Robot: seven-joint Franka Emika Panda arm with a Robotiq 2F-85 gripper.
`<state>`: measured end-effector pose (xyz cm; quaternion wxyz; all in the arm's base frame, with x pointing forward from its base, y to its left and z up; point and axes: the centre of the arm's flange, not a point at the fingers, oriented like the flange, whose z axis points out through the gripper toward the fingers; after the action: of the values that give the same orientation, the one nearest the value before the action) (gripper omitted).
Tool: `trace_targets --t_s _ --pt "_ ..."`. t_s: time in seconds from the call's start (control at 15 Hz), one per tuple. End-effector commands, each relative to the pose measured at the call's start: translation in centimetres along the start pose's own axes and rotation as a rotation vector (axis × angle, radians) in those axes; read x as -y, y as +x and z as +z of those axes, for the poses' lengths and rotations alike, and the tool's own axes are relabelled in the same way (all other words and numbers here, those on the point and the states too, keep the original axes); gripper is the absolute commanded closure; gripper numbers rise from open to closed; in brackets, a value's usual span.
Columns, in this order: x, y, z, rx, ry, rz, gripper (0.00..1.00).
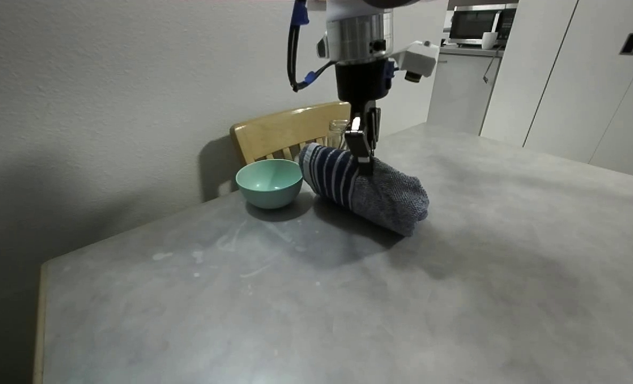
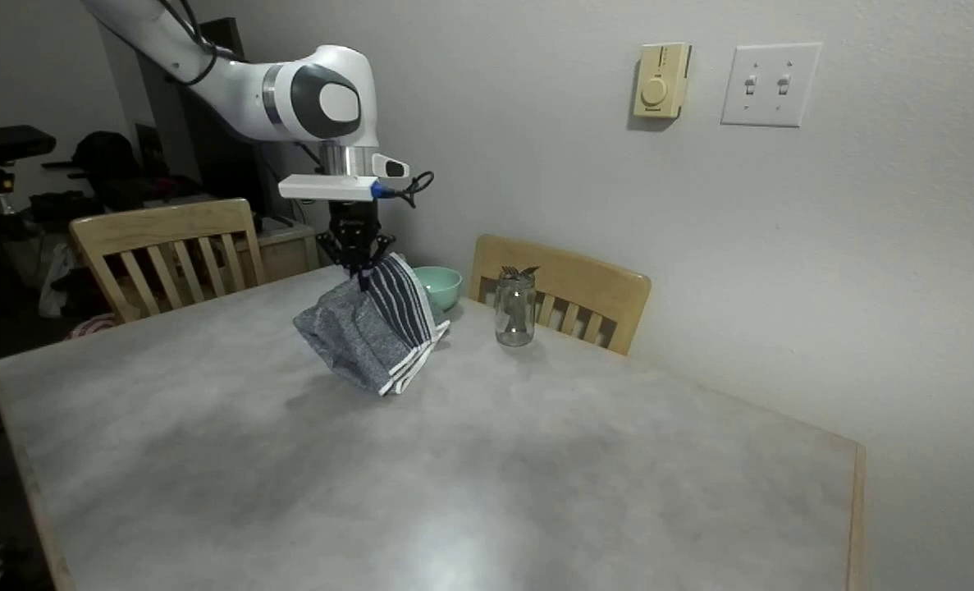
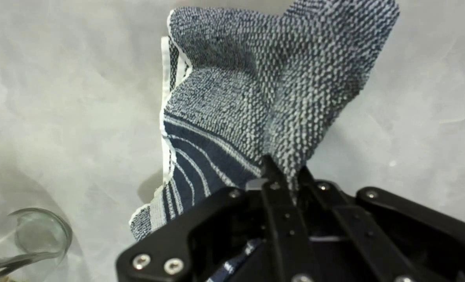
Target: Unfold the towel once, fold the towel once, flip it over, unfold the towel once
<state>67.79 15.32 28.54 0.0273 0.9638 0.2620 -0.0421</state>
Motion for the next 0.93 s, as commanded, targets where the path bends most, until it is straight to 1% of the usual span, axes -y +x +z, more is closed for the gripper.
trace_targets --t_s 0.0,0.2,0.33,0.6,0.87 --pt "1.4 -1.8 -1.3 -0.028 0.009 -0.043 0.98" --pt "3.1 -0.2 -2.5 -0.044 0.012 -0.083 0.98" --pt "4.8 0.6 -3.9 -0.078 0.018 -0.087 0.98" --pt "7.9 1.1 -8.0 -0.195 0.02 -0.09 0.98" --pt "9.7 0.2 -12.6 -0.32 0.054 -0.091 0.98"
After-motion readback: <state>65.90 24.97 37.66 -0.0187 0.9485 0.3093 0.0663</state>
